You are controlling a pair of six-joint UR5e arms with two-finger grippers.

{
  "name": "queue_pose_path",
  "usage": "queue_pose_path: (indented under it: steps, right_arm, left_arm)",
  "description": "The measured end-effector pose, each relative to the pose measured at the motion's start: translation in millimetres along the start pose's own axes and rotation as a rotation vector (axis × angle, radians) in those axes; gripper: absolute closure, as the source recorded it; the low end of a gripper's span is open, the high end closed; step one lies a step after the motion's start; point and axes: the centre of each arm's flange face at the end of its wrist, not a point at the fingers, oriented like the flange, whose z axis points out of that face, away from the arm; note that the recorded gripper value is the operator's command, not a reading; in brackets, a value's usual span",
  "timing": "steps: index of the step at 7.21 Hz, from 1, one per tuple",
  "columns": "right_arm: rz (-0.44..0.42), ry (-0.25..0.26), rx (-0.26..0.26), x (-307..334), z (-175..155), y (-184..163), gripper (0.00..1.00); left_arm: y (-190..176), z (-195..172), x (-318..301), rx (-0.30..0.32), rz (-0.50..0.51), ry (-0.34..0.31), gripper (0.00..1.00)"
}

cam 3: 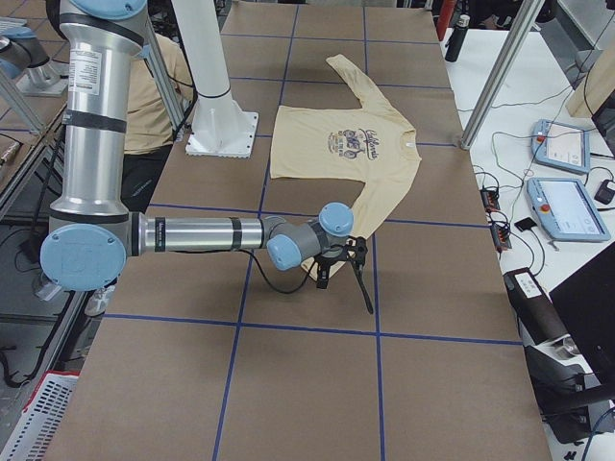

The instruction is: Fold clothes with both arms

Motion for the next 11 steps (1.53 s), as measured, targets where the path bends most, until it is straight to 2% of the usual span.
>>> queue_pose_path:
  steps: [2,3,4,6,11]
  right_arm:
    - [0.11,-0.04,0.031,5,28,-5,0.05]
    - [0.137,-0.039,0.041,4,37,-6,0.26]
    - [0.156,-0.036,0.046,3,41,-6,0.33]
    - [0.2,-0.036,0.048,2,43,-6,0.25]
    - [0.208,-0.043,0.056,0,36,-1,0.24]
  left_arm:
    - [0,0,0,0.001,0.0,0.0,0.0]
    - [0,0,0,0.001,0.0,0.0,0.0]
    - [0,0,0,0.001,0.0,0.0,0.0]
    - [0,0,0,0.001,-0.001,0.0,0.0]
    - [0,-1,1,0.003,0.0,0.0,0.0]
